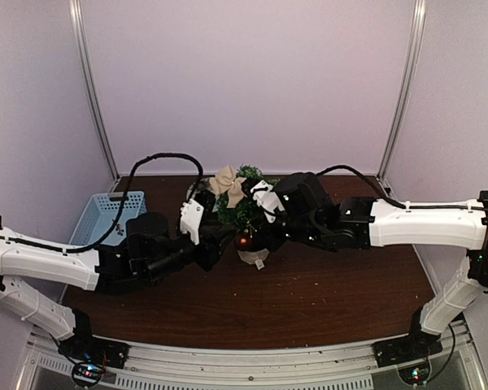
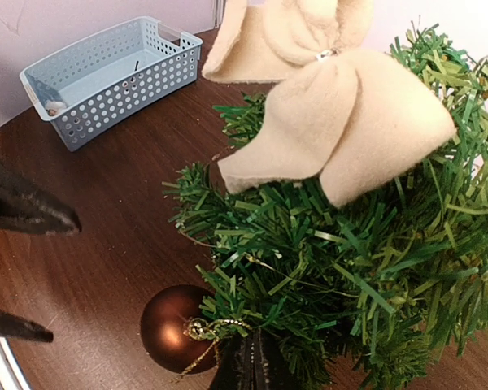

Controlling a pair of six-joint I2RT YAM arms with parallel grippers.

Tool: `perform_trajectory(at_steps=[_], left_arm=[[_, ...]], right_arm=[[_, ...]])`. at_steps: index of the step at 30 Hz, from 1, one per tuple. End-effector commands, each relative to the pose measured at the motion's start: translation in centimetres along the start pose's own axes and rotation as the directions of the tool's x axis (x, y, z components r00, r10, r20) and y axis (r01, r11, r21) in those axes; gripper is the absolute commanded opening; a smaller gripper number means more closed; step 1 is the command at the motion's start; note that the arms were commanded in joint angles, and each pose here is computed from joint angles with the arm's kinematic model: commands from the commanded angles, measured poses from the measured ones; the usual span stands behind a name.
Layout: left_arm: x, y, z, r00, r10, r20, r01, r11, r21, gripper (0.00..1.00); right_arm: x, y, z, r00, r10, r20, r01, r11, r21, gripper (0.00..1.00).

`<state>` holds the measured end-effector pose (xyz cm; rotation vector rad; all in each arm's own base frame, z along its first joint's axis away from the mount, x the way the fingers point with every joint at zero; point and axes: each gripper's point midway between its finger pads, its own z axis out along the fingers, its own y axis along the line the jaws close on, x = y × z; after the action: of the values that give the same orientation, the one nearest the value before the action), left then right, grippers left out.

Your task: Decorate the small christmas tree

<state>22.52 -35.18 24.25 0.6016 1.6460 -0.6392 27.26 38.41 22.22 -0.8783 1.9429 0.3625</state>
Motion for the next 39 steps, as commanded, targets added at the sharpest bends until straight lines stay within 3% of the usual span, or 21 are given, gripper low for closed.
perform_trajectory(at_steps=[1, 11, 26, 39], left_arm=[[-0.1, -2.8, 0.3, 0.987, 0.157, 0.031, -0.160, 0.972, 0.174, 0.36], [0.6, -2.0, 3.1, 0.991, 0.131, 0.006, -0.129, 0.971, 0.202, 0.28], [-0.1, -2.1, 5.5, 0.988, 0.152, 0.007, -0.151, 0.970, 0.190, 0.30], [1.7, -0.5, 6.1, 0.988, 0.142, -0.063, -0.133, 0.983, 0.124, 0.19]], right_arm=[[-0.7, -0.9, -0.6, 1.000, -0.003, 0.009, 0.003, 1.000, 0.024, 0.01], [-0.8, -1.1, -0.8, 1.000, 0.000, 0.009, 0.000, 1.000, 0.027, 0.01], [-1.1, -1.2, -1.0, 1.000, 0.003, 0.014, -0.004, 1.000, 0.027, 0.01], [-1.3, -1.3, -1.3, 1.000, 0.003, 0.020, -0.004, 1.000, 0.028, 0.02]])
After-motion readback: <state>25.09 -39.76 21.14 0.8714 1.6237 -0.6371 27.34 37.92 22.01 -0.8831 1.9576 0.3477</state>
